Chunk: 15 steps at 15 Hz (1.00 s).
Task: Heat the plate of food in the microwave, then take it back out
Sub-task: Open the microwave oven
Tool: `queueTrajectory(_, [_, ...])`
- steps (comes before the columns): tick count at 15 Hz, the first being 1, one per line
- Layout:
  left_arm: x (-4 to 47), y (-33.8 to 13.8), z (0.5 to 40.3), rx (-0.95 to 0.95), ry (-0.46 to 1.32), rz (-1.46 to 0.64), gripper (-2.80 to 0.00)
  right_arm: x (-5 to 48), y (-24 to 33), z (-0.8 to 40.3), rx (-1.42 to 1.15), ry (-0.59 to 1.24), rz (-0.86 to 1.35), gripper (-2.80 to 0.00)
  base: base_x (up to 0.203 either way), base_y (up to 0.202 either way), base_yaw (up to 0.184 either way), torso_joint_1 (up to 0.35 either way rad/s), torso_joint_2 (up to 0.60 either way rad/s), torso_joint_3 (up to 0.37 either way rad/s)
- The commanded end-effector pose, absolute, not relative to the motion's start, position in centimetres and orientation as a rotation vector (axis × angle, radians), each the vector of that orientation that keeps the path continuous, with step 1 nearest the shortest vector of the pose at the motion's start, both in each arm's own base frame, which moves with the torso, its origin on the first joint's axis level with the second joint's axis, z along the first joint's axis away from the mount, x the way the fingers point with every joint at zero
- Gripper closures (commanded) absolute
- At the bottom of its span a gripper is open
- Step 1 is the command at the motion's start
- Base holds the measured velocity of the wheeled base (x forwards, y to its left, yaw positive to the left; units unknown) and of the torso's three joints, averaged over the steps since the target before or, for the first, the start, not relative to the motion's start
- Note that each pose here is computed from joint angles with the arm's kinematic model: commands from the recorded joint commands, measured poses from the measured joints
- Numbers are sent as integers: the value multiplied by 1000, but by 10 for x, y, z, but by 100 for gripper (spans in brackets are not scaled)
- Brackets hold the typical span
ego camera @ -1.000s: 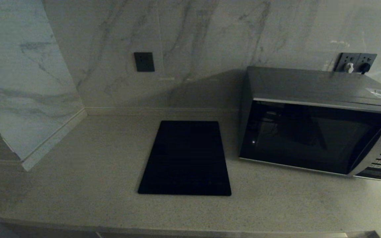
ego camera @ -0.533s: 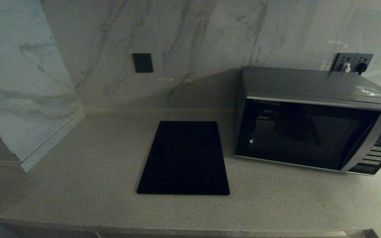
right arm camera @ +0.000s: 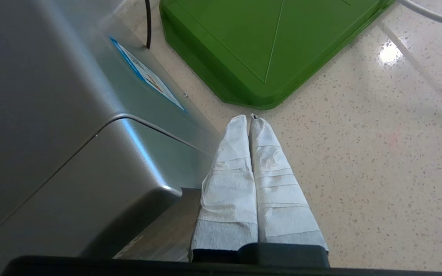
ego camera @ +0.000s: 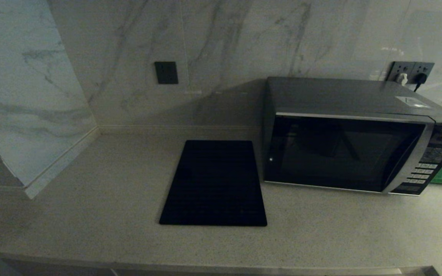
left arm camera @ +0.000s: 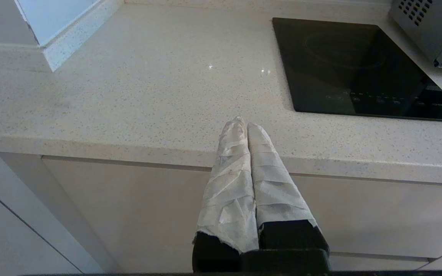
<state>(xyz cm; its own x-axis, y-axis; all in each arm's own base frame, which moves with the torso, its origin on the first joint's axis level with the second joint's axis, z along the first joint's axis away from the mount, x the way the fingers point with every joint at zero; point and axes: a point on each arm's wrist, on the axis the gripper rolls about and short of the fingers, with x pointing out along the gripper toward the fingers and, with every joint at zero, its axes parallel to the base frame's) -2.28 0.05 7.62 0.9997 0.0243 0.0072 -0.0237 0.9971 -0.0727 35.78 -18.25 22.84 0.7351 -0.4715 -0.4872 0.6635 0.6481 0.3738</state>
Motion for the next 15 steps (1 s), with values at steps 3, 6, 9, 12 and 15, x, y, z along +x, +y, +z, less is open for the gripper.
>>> queueTrajectory(3, [-23,0,76,-74,-9,24,0,374,-182,229,556,339,-657,0,0,0,0,0,0,0])
queueTrajectory(6, [-23,0,76,-74,-8,24,0,396,-179,240,580,271,-636,0,0,0,0,0,0,0])
queueTrajectory(9, [-23,0,76,-74,-8,24,0,413,-167,233,584,289,-604,0,0,0,0,0,0,0])
queueTrajectory(12, [-23,0,76,-74,-8,24,0,423,-160,225,580,308,-584,0,0,0,0,0,0,0])
queueTrajectory(15, [-23,0,76,-74,-8,24,0,421,-160,232,582,292,-583,0,0,0,0,0,0,0])
